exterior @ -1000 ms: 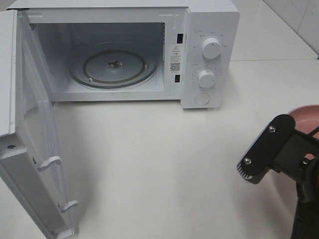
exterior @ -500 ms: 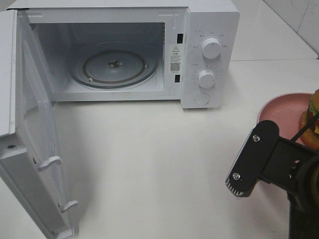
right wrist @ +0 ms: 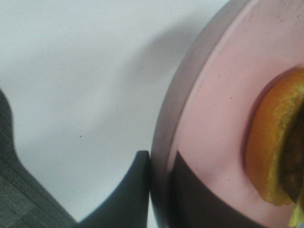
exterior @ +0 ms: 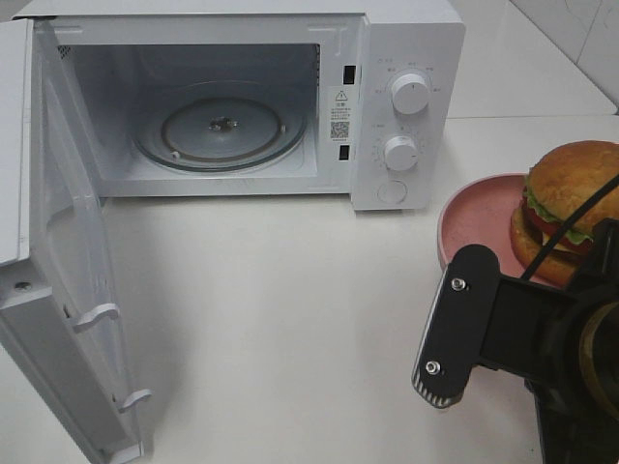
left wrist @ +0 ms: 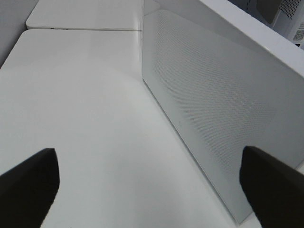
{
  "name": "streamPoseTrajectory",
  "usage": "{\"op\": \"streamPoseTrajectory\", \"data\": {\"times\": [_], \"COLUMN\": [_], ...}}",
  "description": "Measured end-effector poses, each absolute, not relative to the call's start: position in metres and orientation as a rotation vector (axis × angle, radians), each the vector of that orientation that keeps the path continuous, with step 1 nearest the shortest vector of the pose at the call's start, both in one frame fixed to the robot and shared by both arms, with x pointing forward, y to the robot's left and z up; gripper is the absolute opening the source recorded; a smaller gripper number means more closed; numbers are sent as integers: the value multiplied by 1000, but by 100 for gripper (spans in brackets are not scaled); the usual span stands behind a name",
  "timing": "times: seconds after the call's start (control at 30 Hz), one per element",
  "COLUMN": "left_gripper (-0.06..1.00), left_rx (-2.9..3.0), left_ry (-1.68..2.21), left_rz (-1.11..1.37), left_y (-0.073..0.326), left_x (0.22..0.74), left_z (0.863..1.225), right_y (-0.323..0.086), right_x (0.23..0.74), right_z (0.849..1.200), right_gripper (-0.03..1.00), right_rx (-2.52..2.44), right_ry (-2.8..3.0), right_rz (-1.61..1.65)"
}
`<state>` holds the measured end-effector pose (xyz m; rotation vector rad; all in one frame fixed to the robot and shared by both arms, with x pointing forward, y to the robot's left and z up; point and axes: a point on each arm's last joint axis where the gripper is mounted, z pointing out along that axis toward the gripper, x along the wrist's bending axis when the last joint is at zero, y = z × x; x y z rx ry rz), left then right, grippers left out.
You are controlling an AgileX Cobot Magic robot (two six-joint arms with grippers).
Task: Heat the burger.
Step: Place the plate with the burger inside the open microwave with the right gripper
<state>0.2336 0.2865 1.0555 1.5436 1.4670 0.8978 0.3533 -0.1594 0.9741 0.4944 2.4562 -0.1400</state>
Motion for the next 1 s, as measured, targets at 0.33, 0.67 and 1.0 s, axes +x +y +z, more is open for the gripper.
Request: {"op": "streamPoseTrajectory", "data": {"times": [0.33, 0.67, 1.0], "left_gripper": [97, 97, 97], "left_rx": [1544, 1544, 1544], "left_ry": [1467, 1467, 1467], "left_rz": [898, 898, 898], "left_y": [286, 286, 286], "left_x": [234, 234, 234], "left_z": [1056, 1056, 1056], "right_y": [-153, -149, -143], "right_x": [357, 359, 358], "right_z": [976, 976, 974], "right_gripper": [5, 5, 5], "right_rx": [382, 184, -21], "right_ry": [2445, 2458, 2479], "right_rz": [-64, -76, -49]}}
